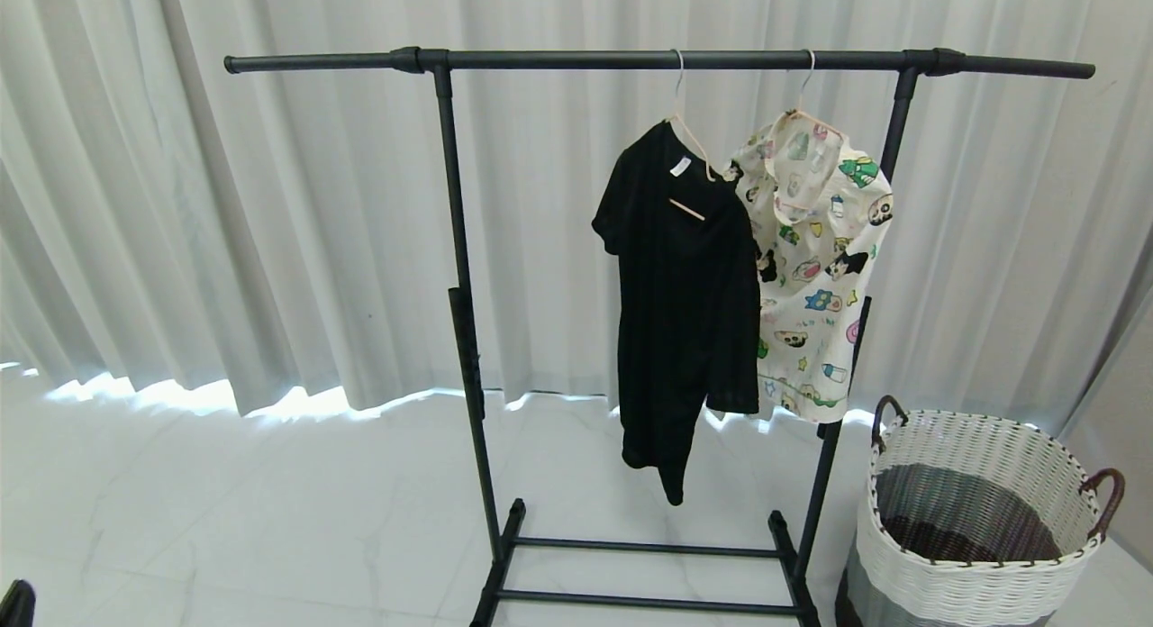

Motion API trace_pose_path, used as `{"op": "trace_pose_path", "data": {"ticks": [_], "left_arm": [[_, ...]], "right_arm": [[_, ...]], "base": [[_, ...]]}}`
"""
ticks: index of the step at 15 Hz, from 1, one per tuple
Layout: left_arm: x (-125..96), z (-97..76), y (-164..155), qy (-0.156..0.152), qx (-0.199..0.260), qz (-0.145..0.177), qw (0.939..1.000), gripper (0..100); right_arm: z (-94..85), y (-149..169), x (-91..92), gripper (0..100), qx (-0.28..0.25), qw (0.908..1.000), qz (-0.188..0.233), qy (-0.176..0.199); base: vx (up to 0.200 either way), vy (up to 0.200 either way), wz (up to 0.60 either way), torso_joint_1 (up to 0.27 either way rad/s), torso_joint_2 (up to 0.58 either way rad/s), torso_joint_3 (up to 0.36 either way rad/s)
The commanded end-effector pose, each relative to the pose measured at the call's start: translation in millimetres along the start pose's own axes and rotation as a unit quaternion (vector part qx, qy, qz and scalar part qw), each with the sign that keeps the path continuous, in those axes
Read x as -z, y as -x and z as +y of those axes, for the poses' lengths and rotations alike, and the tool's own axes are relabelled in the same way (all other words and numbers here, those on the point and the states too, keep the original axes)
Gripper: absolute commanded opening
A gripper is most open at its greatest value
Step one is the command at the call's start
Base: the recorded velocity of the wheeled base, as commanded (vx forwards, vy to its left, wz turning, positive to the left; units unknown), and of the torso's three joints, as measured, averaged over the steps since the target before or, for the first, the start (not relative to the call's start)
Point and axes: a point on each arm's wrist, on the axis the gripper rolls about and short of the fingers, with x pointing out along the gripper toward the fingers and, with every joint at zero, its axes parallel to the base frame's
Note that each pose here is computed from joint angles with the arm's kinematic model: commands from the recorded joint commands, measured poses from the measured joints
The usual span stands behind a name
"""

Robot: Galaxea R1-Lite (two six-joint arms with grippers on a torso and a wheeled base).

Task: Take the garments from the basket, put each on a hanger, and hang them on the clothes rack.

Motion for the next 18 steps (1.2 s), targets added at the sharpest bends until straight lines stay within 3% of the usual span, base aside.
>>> {"op": "trace_pose_path", "data": {"ticks": [1,2,4,5,8,10,13,14,15,17,18], "left_arm": [[26.7,5.5,31.5,0.012,-0.079,-0.02,0.9966,100],[28.7,7.0,31.8,0.015,-0.123,0.001,0.9923,100],[38.8,8.1,33.0,0.023,-0.204,0.066,0.9764,100],[38.6,8.6,33.3,0.047,-0.215,0.061,0.9735,100],[38.6,8.1,33.0,0.064,-0.207,0.057,0.9745,100],[38.0,5.8,32.0,0.089,-0.154,0.04,0.9832,100],[36.5,-0.1,30.9,0.103,-0.019,0.011,0.9945,100],[35.6,-3.4,31.0,0.114,0.056,-0.003,0.9919,100],[35.0,-6.5,31.5,0.128,0.124,-0.012,0.9839,100],[40.6,-9.0,32.2,0.128,0.165,0.016,0.9778,100],[40.7,-8.7,32.2,0.13,0.177,0.014,0.9755,100]], "right_arm": [[5.6,7.0,32.9,100,0.011,0.9976,-0.062,-0.028],[8.2,6.7,44.5,100,0.011,0.9961,-0.082,-0.032],[15.3,12.7,79.9,100,-0.003,0.9917,-0.123,-0.036],[20.1,15.2,100.2,100,-0.02,0.9873,-0.153,-0.038],[21.0,16.3,104.3,100,-0.036,0.9852,-0.151,-0.073],[20.1,16.1,105.2,100,-0.019,0.9837,-0.144,-0.105],[20.1,15.4,107.8,100,-0.012,0.978,-0.129,-0.163],[20.2,15.4,108.0,100,-0.014,0.9785,-0.128,-0.161],[21.2,15.2,108.1,100,-0.033,0.9788,-0.127,-0.157],[25.3,15.2,110.0,100,-0.112,0.9762,-0.122,-0.14],[25.9,15.1,110.6,100,-0.124,0.9771,-0.12,-0.125]], "base": [[0.0,0.0,0.0,-0.041,0.08,0.046],[0.0,0.0,0.0,-0.022,0.05,0.046],[0.0,0.0,0.0,0.0,0.0,0.0],[0.0,0.0,0.0,0.0,0.0,0.0],[0.0,0.0,0.0,0.0,0.0,0.0],[0.0,0.0,0.0,0.0,0.0,0.0],[0.0,0.0,0.0,0.0,0.0,0.0],[0.0,0.0,0.0,0.0,0.0,0.0],[0.0,0.0,0.0,0.0,0.0,0.0],[0.0,0.0,0.0,0.0,0.0,0.0],[0.0,0.0,0.0,0.0,0.0,0.0]]}}
